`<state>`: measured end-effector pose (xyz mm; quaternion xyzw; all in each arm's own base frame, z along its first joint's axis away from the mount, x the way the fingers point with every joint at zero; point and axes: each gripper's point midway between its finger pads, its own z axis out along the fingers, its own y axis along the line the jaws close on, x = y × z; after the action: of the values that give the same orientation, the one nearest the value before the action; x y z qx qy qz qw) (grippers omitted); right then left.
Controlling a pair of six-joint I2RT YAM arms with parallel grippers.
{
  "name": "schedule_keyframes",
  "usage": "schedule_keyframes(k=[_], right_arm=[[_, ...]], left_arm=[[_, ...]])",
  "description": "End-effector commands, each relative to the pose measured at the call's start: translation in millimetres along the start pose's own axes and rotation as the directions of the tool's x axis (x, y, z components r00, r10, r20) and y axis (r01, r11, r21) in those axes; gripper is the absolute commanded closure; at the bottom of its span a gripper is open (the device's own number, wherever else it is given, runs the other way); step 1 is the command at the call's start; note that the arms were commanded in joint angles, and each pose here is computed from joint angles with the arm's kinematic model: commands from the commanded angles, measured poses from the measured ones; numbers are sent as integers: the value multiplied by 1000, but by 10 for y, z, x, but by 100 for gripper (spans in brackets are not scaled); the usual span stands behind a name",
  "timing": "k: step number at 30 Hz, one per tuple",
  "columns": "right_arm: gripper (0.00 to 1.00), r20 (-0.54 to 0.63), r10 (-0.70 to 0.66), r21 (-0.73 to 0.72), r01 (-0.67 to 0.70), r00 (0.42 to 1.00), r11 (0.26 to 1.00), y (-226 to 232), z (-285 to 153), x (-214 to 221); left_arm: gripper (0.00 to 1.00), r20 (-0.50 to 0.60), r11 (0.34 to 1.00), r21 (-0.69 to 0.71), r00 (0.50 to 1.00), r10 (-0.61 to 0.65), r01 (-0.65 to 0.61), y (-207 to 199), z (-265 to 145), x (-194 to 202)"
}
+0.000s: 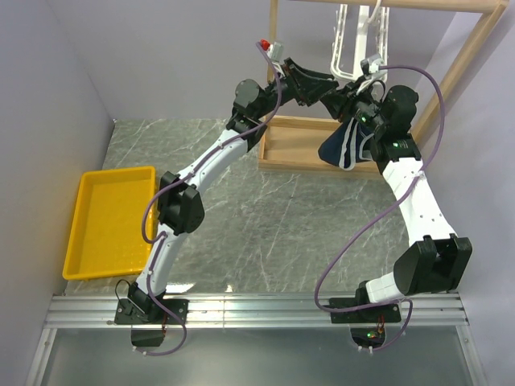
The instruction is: Clip the underwear to the hanger
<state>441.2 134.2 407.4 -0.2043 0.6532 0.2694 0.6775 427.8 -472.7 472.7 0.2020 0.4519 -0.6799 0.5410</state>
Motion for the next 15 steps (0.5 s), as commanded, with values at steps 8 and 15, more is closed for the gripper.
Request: schedule_keyframes(k=[8, 15], right_arm=[[100, 36, -50, -15, 51, 998, 999, 48, -51, -246], [76, 21, -65, -4, 65, 998, 998, 52, -99, -218]], left_arm=[[72, 48, 999, 26, 999, 22, -23, -103, 54, -121], [97, 49, 999, 24, 998, 29, -30, -91, 51, -124]])
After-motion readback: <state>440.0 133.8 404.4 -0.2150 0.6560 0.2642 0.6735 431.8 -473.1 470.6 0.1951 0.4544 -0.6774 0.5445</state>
